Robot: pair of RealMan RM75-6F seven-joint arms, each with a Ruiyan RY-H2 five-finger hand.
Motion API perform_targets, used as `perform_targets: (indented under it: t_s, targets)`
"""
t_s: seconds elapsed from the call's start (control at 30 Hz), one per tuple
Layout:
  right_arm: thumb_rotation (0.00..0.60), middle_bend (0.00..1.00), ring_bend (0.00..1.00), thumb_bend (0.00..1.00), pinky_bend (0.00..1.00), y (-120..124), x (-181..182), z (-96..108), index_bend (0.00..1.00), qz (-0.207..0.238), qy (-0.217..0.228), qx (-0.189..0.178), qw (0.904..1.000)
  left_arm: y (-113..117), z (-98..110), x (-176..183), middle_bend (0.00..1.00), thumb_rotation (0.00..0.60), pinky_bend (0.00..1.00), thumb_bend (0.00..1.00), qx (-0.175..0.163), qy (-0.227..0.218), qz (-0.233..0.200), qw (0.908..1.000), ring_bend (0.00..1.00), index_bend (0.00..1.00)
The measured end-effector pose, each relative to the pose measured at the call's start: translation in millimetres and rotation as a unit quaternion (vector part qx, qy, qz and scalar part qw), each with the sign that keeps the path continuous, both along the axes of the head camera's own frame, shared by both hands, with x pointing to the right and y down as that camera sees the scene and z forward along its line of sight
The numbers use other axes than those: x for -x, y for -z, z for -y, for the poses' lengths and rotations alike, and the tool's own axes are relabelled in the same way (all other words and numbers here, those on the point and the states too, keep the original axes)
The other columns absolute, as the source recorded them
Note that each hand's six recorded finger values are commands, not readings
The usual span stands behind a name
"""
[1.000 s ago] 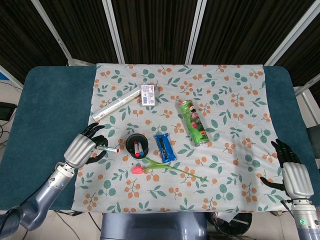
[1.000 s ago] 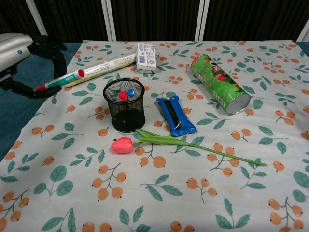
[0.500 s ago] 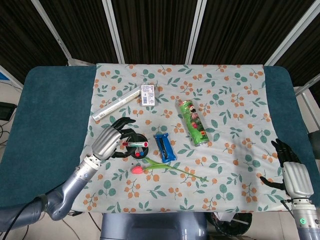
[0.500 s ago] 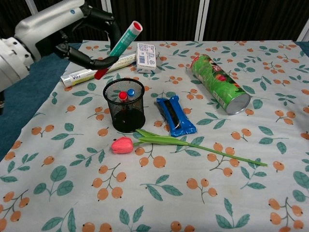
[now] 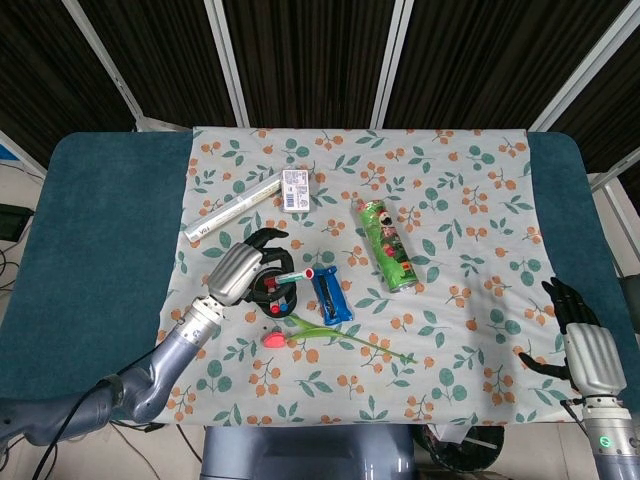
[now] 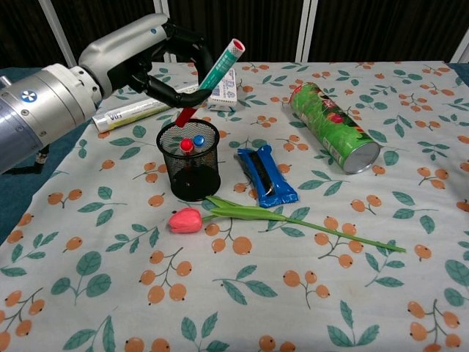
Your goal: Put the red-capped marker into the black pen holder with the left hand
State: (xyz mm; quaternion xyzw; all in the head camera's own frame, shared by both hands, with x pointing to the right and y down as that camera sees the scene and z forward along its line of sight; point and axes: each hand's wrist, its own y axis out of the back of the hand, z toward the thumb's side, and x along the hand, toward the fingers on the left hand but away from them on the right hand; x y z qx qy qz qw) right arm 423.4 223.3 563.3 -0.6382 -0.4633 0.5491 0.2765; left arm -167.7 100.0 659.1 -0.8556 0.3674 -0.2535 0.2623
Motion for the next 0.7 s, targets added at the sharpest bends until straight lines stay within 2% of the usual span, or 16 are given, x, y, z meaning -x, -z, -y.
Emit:
perform_targets:
  t_s: [0.3,0.63,0.7]
  targets:
    - [0.6,0.0,0.0,0.18,0.18,-0.2,0.1,0.1,0.0,0.001,-0.003,0.001,1.0,-16.8,-1.5,-4.4,0.5,0.6,0.14,0.33,0.008,-0.003,0.007,0.9999,0.15,0.52]
    - [0.6,0.0,0.0,0.18,0.18,1.2,1.5,0.6,0.0,0.005,-0.003,-0.004,1.0,-34.6,-8.4,1.0,0.4,0.6,0.14,0.32,0.024,-0.007,0.01,0.9996,0.13,0.45]
    - [0.6,0.0,0.0,0.18,0.18,0.8,1.7,0.3,0.01,0.006,-0.003,-0.004,1.0,-37.7,-9.9,4.6,0.36,0.6,0.13,0.3,0.028,-0.003,0.01,0.9996,0.12,0.42]
